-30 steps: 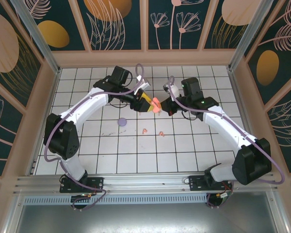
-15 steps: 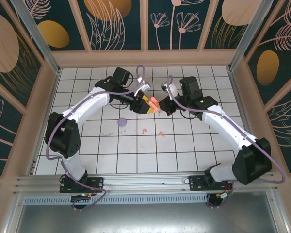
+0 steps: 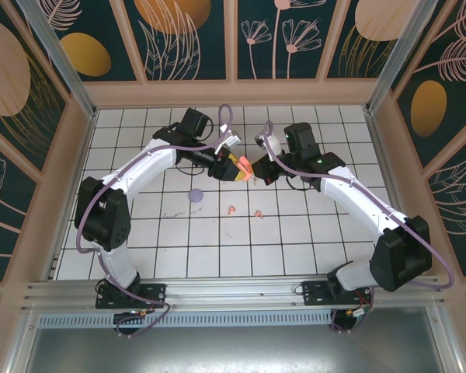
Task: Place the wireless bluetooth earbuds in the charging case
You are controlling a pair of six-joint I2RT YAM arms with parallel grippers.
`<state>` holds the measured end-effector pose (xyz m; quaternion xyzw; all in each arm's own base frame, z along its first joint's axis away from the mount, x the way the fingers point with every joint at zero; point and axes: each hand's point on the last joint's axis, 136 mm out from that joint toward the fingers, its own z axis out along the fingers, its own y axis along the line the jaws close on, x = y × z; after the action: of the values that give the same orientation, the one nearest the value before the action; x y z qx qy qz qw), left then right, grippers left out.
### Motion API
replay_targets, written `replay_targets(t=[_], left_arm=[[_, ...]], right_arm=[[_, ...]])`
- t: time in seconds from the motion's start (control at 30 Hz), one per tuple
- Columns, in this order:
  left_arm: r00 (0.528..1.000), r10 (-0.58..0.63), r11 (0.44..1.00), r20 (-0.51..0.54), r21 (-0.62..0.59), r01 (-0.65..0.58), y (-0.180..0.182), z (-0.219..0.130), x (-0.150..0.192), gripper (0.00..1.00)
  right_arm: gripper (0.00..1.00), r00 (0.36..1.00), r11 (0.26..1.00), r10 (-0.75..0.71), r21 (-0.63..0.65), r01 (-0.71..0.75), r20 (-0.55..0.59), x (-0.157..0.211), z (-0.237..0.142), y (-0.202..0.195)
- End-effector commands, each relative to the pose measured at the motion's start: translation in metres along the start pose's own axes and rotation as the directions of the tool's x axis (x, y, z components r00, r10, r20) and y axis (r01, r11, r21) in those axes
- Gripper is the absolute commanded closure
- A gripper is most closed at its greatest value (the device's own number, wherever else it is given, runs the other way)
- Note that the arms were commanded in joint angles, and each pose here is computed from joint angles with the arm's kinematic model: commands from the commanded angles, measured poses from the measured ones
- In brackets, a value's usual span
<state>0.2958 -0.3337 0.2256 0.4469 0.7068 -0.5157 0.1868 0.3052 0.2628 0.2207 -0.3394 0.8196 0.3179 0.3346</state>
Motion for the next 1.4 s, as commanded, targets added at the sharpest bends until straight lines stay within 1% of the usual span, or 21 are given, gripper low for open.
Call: replay_targets(t=[0.0, 0.13, 0.23, 0.27, 0.33, 0.4, 0.47, 0.53, 0.63, 0.77, 0.87, 0.93, 1.0, 1.07, 1.2, 1.23, 1.3, 1.37], left_arm=[[0.999, 0.031, 0.999, 0.017, 0.043, -0.032, -0.006, -0.001, -0.007, 0.6], [0.999, 0.035, 0.998, 0.018, 0.047, -0.035, -0.006, -0.001, -0.008, 0.71], [0.999, 0.037, 0.998, 0.021, 0.049, -0.038, -0.006, -0.001, -0.007, 0.82], [0.999, 0.04, 0.998, 0.023, 0.049, -0.041, -0.007, -0.001, -0.008, 0.84], [0.999, 0.044, 0.998, 0.029, 0.041, -0.045, -0.006, -0.001, -0.008, 0.88], [0.998, 0.052, 0.998, 0.045, 0.017, -0.052, -0.004, -0.002, -0.009, 0.9], [0.995, 0.062, 0.998, 0.077, -0.018, -0.061, -0.001, -0.005, -0.012, 0.94], [0.989, 0.067, 0.997, 0.128, -0.057, -0.06, 0.003, -0.013, -0.016, 0.95], [0.965, 0.109, 0.986, 0.237, -0.152, -0.074, 0.003, -0.034, -0.029, 0.95], [0.924, 0.156, 0.96, 0.349, -0.274, -0.059, 0.004, -0.06, -0.038, 0.96], [0.881, 0.209, 0.931, 0.424, -0.361, -0.047, -0.001, -0.077, -0.044, 0.97], [0.839, 0.246, 0.908, 0.485, -0.419, -0.024, -0.005, -0.091, -0.046, 0.97], [0.793, 0.286, 0.886, 0.537, -0.464, -0.005, -0.01, -0.104, -0.047, 0.97], [0.744, 0.31, 0.863, 0.592, -0.504, 0.041, -0.013, -0.119, -0.049, 0.98], [0.649, 0.336, 0.824, 0.682, -0.547, 0.148, -0.014, -0.146, -0.049, 0.99], [0.634, 0.337, 0.817, 0.696, -0.551, 0.17, -0.013, -0.15, -0.048, 0.99], [0.605, 0.337, 0.797, 0.722, -0.561, 0.225, -0.008, -0.159, -0.046, 0.98], [0.59, 0.34, 0.781, 0.732, -0.569, 0.257, -0.004, -0.164, -0.044, 0.98]], right_arm=[[1.0, 0.999, 0.999, -0.029, -0.021, 0.029, 0.028, -0.015, -0.001, 0.007], [1.0, 0.999, 1.0, -0.028, -0.012, 0.029, 0.037, -0.018, -0.001, 0.006], [1.0, 0.998, 1.0, -0.025, 0.005, 0.025, 0.052, -0.023, -0.003, 0.004], [0.98, 0.998, 1.0, -0.023, 0.015, 0.022, 0.058, -0.025, -0.005, 0.003], [0.88, 0.997, 0.999, -0.016, 0.032, 0.014, 0.073, -0.029, -0.009, 0.002], [0.73, 0.996, 0.999, -0.008, 0.049, 0.003, 0.092, -0.033, -0.015, 0.0], [0.6, 0.994, 0.998, 0.007, 0.059, -0.013, 0.111, -0.036, -0.024, 0.0], [0.51, 0.991, 0.997, 0.026, 0.066, -0.035, 0.13, -0.038, -0.034, 0.001], [0.41, 0.986, 0.994, 0.063, 0.074, -0.075, 0.157, -0.036, -0.049, 0.004], [0.38, 0.972, 0.978, 0.158, 0.111, -0.179, 0.175, -0.023, -0.058, 0.001], [0.38, 0.945, 0.937, 0.288, 0.16, -0.312, 0.157, -0.003, -0.054, -0.011], [0.38, 0.912, 0.891, 0.385, 0.198, -0.407, 0.143, 0.013, -0.046, -0.02], [0.38, 0.879, 0.85, 0.458, 0.224, -0.477, 0.133, 0.027, -0.036, -0.023], [0.37, 0.841, 0.801, 0.526, 0.261, -0.539, 0.126, 0.039, -0.025, -0.025], [0.36, 0.758, 0.701, 0.646, 0.325, -0.635, 0.087, 0.062, 0.008, -0.011], [0.36, 0.741, 0.683, 0.668, 0.336, -0.649, 0.074, 0.067, 0.015, -0.008], [0.35, 0.701, 0.625, 0.71, 0.402, -0.669, 0.064, 0.079, 0.029, -0.004], [0.35, 0.674, 0.584, 0.737, 0.455, -0.672, 0.049, 0.09, 0.041, 0.0]])
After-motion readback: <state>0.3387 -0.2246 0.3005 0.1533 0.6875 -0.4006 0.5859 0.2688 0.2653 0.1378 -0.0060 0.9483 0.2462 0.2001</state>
